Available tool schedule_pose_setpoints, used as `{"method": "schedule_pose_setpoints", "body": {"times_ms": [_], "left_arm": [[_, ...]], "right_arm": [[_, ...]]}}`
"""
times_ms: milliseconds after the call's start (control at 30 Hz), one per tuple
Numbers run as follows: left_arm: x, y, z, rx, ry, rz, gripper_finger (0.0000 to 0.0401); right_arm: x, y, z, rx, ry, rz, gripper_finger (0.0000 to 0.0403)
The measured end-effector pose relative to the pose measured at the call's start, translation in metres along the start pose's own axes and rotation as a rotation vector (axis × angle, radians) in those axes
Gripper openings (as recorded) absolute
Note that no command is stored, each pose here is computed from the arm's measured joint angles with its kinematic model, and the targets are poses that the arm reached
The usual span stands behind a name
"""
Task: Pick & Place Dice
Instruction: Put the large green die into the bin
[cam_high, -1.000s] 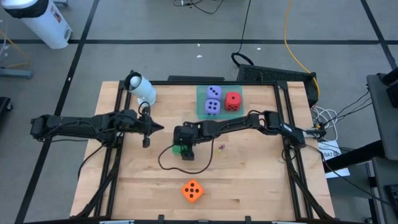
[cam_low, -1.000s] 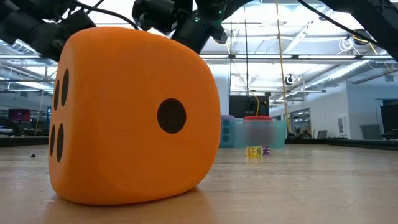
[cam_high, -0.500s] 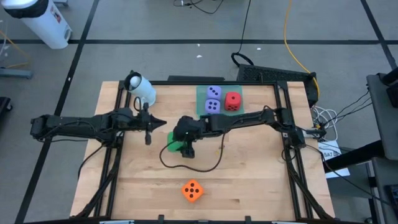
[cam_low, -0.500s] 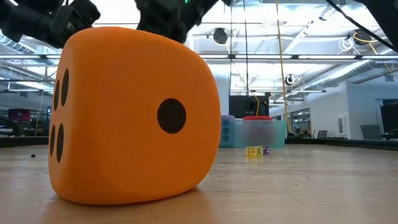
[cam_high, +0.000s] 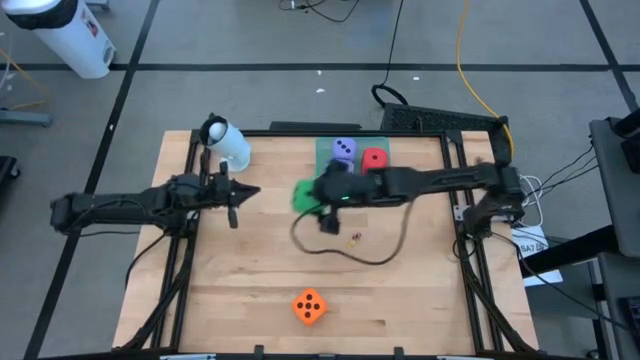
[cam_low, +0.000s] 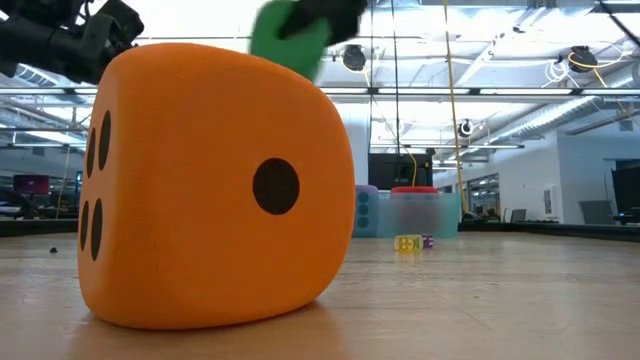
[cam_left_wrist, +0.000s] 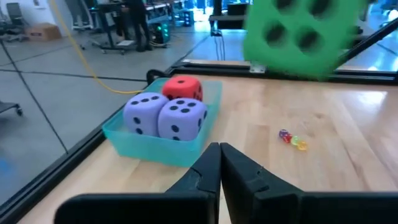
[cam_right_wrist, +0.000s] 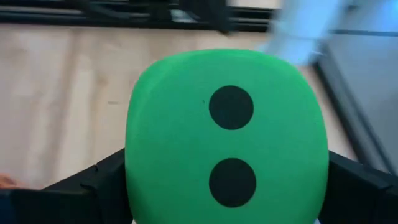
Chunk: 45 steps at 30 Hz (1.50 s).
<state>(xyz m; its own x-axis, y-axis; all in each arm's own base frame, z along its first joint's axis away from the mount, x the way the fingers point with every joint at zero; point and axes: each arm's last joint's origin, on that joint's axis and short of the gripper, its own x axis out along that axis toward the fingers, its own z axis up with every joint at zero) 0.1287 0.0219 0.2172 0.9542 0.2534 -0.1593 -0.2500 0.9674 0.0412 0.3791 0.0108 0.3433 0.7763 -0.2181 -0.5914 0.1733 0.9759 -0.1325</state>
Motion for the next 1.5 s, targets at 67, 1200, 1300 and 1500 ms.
{"method": "schedule_pose_setpoints", "body": {"times_ms": [67,1200,1300,1500], "left_arm": [[-0.002,0.002,0.000,-0.002,-0.003,0.010,0.0013],[-0.002,0.003,0.001,-0.006,-0.010,0.019,0.0031],[-0.002,0.003,0.001,-0.006,-0.010,0.020,0.0031],[-0.002,0.003,0.001,-0.006,-0.009,0.020,0.0031]], "right_arm": [[-0.017,-0.012,-0.017,0.032,-0.021,-0.074,0.0356],[0.004,-0.084,-0.199,0.319,0.078,-0.641,0.0356],[0.007,-0.080,-0.201,0.300,0.087,-0.663,0.0356],[0.011,-0.077,-0.201,0.281,0.082,-0.663,0.0367]]}}
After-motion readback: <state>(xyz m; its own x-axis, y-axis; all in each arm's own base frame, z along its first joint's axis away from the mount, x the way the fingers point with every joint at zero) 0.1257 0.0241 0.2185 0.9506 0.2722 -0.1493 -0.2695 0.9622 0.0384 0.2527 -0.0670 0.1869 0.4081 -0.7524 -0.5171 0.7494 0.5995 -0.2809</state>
